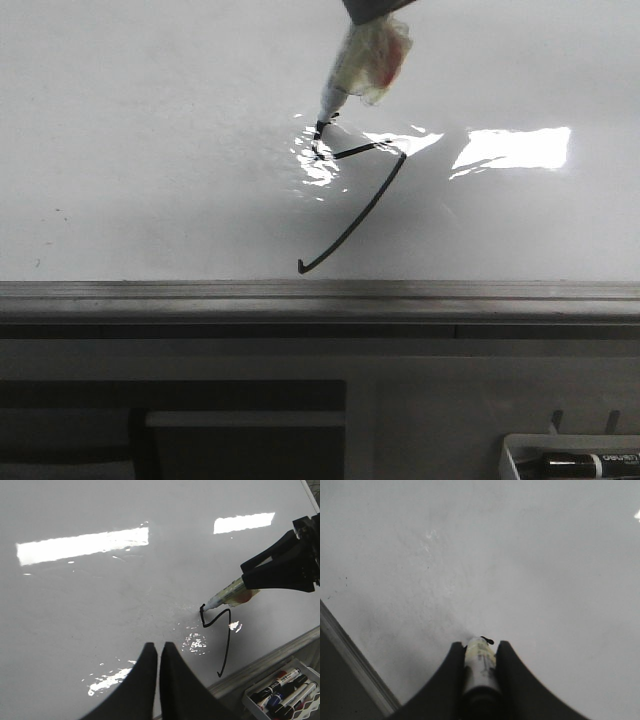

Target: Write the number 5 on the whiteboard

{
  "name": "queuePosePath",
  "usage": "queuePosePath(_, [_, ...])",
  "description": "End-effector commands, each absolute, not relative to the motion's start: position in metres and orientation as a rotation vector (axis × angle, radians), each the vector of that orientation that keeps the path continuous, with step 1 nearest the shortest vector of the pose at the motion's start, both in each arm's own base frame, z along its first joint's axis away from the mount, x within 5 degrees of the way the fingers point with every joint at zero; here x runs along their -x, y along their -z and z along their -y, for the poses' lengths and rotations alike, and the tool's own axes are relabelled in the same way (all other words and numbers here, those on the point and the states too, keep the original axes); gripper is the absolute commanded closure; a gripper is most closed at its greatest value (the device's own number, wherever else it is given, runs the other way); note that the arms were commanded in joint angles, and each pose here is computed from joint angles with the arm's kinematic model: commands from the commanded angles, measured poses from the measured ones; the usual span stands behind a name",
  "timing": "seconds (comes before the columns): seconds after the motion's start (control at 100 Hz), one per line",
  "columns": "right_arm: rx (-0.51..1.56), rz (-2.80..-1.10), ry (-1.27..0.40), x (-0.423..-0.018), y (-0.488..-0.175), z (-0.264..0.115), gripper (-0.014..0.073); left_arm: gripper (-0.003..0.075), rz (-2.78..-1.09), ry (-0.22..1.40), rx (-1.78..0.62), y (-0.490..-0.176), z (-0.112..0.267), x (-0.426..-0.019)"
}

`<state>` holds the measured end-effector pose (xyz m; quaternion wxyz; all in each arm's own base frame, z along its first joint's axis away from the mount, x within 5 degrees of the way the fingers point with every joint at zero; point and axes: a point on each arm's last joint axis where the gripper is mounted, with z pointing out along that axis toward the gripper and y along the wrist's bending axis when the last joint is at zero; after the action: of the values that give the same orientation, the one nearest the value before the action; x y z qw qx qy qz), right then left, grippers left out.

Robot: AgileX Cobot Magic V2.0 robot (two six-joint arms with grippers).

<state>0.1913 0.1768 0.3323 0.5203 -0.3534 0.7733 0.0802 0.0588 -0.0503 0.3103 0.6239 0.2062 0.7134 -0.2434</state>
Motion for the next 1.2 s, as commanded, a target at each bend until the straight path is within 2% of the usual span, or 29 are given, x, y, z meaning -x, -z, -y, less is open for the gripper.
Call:
queuePosePath(0.0, [0.828,-1.794,-0.208,-0.194,-0.346,-0.178,0.0635,0.0741,-1.586,0.571,-0.401,-0.323,0.048,-0.061])
queuePosePath(0.17, [0.813,-1.840,-0.164,-0.195,-0.343,-0.174,0.0635,0.0741,-1.586,0.571,-0.401,-0.323,0.048,-0.061])
queuePosePath(0.58, [0.618,-1.972,0.044,-0.196,-0.343,-0.147,0.0635,0.0741,-1.586,0.571,-0.401,-0.323,0.048,-0.061])
queuePosePath(0.79, [0.579,-1.986,0.073,-0.192,-0.348,-0.138,0.0635,0.0741,-1.586,0.571,-0.401,-0.323,0.048,-0.061])
queuePosePath(1.01, [0.592,-1.928,0.001,-0.188,-0.356,-0.141,0.0635,0.0741,-1.586,0.571,-0.401,-0.323,0.048,-0.061])
queuePosePath(1.19, [0.594,-1.759,-0.198,-0.160,-0.395,-0.140,0.0635,0.0740,-1.580,0.568,-0.396,-0.324,0.047,-0.061])
